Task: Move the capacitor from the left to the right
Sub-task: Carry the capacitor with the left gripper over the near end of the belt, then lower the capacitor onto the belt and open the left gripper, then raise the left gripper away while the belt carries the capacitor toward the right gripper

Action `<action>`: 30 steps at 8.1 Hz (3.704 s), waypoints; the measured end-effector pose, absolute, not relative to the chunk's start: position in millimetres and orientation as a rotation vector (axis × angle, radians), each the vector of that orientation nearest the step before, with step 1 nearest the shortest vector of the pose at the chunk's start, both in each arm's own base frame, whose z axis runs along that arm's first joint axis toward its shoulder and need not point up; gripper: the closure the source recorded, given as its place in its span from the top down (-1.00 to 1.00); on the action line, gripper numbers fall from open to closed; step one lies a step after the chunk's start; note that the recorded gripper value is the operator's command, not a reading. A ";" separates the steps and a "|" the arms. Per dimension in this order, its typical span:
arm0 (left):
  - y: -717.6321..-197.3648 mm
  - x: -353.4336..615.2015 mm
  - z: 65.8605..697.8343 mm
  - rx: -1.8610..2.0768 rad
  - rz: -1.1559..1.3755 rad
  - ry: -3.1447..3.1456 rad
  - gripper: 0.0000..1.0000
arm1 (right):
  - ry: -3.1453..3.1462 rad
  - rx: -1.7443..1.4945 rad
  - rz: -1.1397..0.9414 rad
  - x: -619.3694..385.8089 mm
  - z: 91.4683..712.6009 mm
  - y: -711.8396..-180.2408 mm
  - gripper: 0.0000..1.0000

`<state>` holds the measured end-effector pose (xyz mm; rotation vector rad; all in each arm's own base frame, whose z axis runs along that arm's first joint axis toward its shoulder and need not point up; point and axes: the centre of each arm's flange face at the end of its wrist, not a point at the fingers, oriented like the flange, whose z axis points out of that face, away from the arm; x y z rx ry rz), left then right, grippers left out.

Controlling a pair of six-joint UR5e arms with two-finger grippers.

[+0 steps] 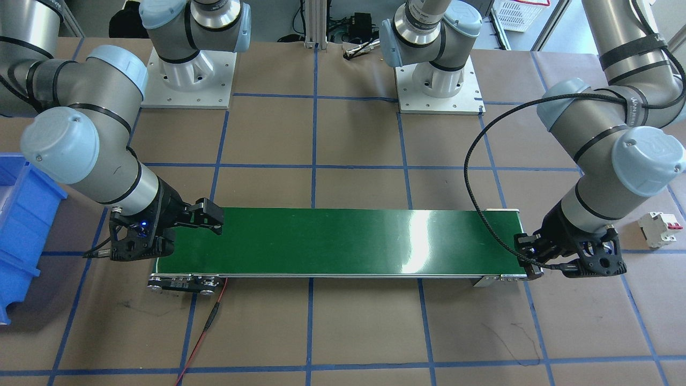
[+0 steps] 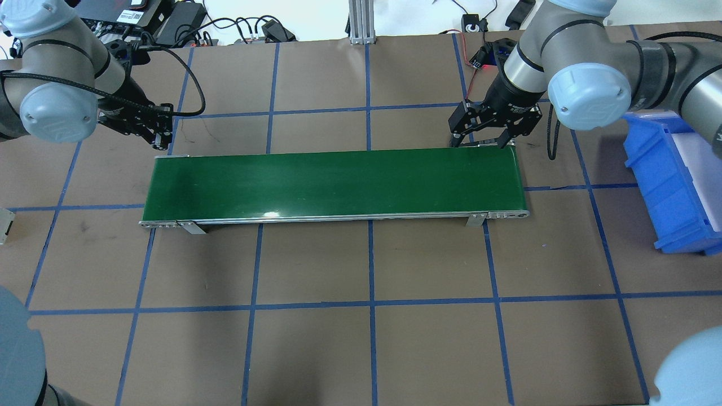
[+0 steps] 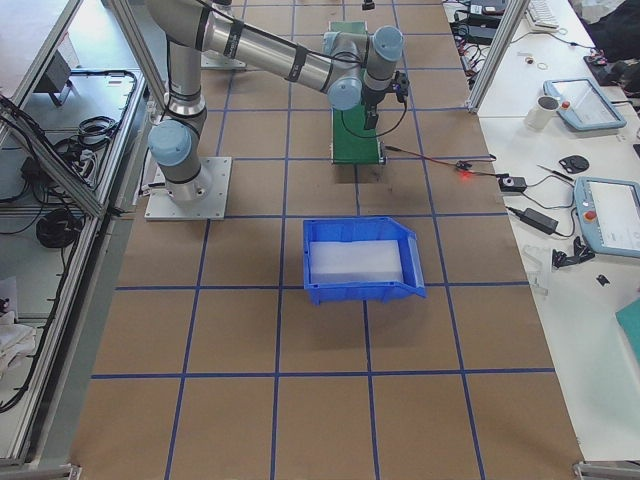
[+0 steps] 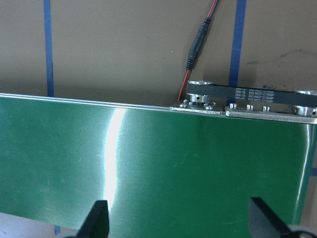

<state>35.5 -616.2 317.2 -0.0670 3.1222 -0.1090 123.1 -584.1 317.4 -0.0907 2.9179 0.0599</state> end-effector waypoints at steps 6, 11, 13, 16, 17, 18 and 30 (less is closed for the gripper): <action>-591.6 15.6 288.1 -0.049 0.002 3.152 -0.85 | 2.918 -0.092 0.068 123.0 315.3 -584.3 1.00; -578.9 10.5 283.2 -0.045 0.047 3.156 -0.87 | 2.916 -0.091 0.078 123.1 309.7 -586.2 1.00; -572.8 10.7 274.4 -0.039 0.082 3.154 -0.38 | 2.915 -0.090 0.079 123.1 309.4 -586.2 1.00; -572.6 11.3 267.9 -0.055 0.101 3.159 0.81 | 2.915 -0.091 0.081 123.1 308.4 -586.6 1.00; -572.7 10.6 267.0 -0.064 0.103 3.162 1.00 | 2.915 -0.093 0.078 123.1 308.0 -587.1 1.00; -573.3 7.3 268.7 -0.101 0.097 3.165 1.00 | 2.917 -0.097 0.059 122.9 308.7 -588.6 1.00; -475.4 -149.2 547.6 0.135 -0.032 3.124 1.00 | 2.860 -0.036 0.127 128.2 257.0 -590.9 1.00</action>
